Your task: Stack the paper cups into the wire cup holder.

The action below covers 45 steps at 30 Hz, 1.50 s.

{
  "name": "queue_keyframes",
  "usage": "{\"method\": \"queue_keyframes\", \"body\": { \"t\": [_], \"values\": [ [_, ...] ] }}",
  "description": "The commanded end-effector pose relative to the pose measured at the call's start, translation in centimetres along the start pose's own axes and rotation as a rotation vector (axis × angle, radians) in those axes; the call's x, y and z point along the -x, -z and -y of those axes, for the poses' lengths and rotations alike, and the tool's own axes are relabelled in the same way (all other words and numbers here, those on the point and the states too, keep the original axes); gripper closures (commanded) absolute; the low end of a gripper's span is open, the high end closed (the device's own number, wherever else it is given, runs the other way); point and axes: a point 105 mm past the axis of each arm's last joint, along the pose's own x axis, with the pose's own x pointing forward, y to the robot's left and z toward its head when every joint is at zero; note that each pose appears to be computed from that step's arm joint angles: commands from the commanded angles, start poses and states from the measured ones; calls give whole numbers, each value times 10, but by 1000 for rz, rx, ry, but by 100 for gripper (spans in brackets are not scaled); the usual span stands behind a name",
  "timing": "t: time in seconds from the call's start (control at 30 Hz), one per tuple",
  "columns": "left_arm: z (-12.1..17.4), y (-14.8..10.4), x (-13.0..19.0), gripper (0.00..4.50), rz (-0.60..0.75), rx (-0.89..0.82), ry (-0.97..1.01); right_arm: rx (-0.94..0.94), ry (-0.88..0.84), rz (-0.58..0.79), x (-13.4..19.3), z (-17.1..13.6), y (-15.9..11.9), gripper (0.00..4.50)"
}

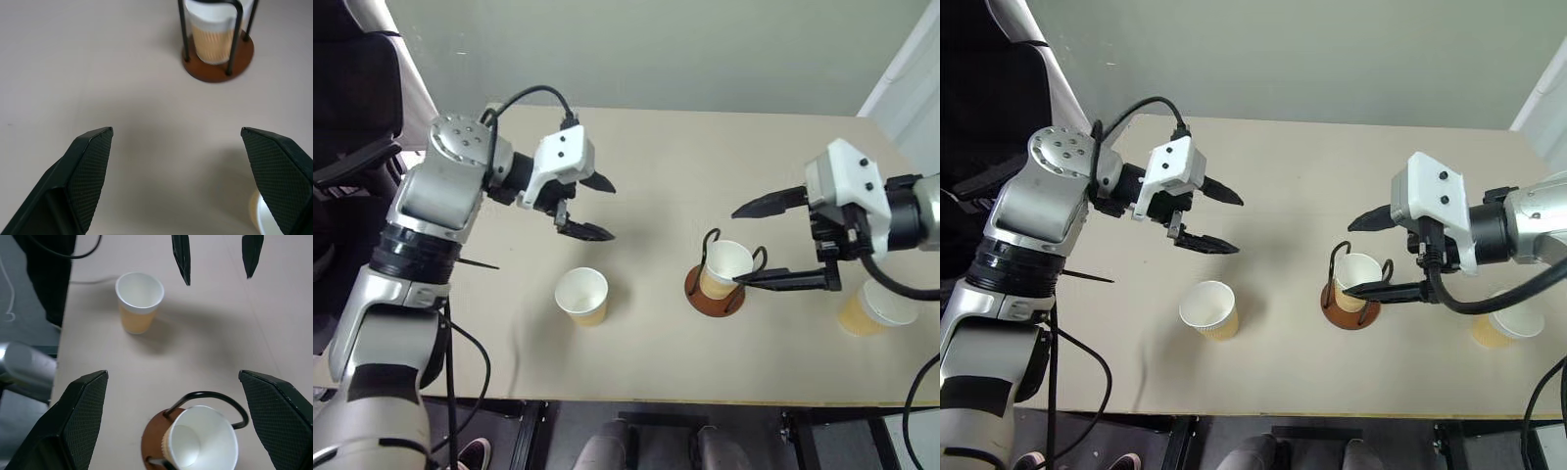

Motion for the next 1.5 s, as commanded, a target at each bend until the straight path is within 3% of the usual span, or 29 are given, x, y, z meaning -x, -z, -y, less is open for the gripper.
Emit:
{"method": "queue_keyframes", "body": {
  "t": [0.03,0.43,0.87,1.23,1.5],
  "values": [
    [0,-5,6,0,-53,-59,14,24,-4,11,10,-3,-12,11],
    [23,-11,-10,0,-139,-115,166,-38,-39,-31,18,3,-9,11],
    [34,-11,1,0,-245,-211,215,-48,-73,-74,28,7,0,11],
    [39,9,3,0,-349,-287,257,-55,-89,-85,32,5,3,11],
    [48,20,-4,0,-346,-259,288,-57,-98,-78,29,3,4,11]
  ]
}}
